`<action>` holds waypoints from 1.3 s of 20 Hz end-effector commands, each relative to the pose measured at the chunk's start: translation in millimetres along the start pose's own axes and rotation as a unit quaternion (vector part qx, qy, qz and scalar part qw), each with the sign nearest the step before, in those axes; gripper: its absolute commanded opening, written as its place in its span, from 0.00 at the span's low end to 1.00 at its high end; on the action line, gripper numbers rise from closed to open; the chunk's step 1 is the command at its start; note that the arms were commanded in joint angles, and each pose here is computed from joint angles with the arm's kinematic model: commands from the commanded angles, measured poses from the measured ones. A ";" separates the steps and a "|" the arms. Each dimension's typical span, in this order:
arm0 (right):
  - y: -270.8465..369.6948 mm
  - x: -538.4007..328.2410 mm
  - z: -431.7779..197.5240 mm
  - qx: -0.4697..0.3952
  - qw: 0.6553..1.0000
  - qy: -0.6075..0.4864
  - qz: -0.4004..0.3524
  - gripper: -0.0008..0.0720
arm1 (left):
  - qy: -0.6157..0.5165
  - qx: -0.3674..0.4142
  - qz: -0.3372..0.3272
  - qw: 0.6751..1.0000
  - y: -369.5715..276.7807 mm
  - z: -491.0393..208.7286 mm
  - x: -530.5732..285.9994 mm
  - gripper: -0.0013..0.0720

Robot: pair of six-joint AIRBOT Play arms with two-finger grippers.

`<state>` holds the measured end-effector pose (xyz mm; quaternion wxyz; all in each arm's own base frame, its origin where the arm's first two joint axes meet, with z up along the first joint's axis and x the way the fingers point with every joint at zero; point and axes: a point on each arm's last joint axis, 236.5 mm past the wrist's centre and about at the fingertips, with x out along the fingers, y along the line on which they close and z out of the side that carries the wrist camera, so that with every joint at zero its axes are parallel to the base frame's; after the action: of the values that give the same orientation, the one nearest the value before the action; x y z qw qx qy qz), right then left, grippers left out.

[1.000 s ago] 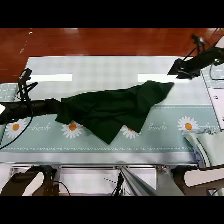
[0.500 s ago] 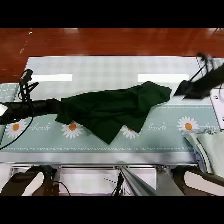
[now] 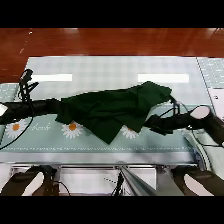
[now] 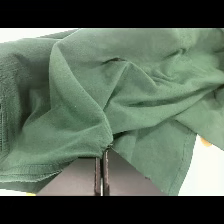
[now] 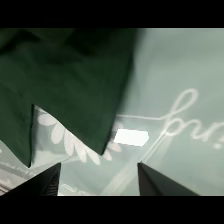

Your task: Fold the shirts.

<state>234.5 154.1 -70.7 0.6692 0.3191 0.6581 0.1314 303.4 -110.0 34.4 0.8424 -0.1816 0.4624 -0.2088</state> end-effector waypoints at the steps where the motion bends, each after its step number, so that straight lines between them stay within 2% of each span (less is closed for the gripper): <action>1: 16.9 23.8 -1.6 0.013 0.999 -0.040 0.010 0.75 | 0.000 0.000 0.000 1.000 0.1 -0.1 0.0 0.05; 9: 5.7 58.1 9.2 0.066 0.996 -0.055 -0.012 0.73 | 0.000 0.000 0.000 1.000 0.1 -0.1 0.0 0.05; 12: 17.4 55.2 38.1 0.096 0.989 -0.111 0.021 0.37 | 0.000 0.000 0.000 1.000 0.3 0.0 0.1 0.05; 13: 23.9 52.5 44.7 0.094 0.988 -0.121 0.031 0.18 | 0.000 0.000 0.000 1.000 0.3 0.0 0.1 0.05; 14: 33.1 49.4 48.9 0.078 0.988 -0.124 0.039 0.05 | 0.000 0.003 0.001 1.000 0.3 0.2 -0.1 0.05; 16: 69.9 34.8 49.5 -0.008 0.992 -0.109 0.067 0.05 | -0.008 0.019 0.000 1.000 -2.5 6.2 -3.7 0.04; 18: 122.8 -3.7 53.4 -0.115 0.981 -0.117 0.103 0.05 | -0.043 0.046 -0.001 0.998 -15.3 32.1 -21.2 0.04; 20: 179.5 -76.0 72.4 -0.199 0.953 -0.188 0.132 0.05 | -0.116 0.091 -0.002 0.989 -43.5 80.3 -63.8 0.04; 21: 208.9 -128.7 83.7 -0.237 0.928 -0.249 0.146 0.05 | -0.164 0.119 0.000 0.979 -63.1 108.0 -96.3 0.04; 23: 256.8 -252.6 92.6 -0.299 0.858 -0.388 0.156 0.05 | -0.285 0.179 0.014 0.941 -109.9 163.5 -187.1 0.04; 26: 290.8 -439.4 59.8 -0.336 0.731 -0.581 0.123 0.05 | -0.445 0.267 0.058 0.853 -186.0 201.1 -336.8 0.04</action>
<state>367.9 159.7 304.5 0.9137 0.2374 0.1860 0.2723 330.0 -81.6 333.6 0.9679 -0.0598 0.1299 -0.2067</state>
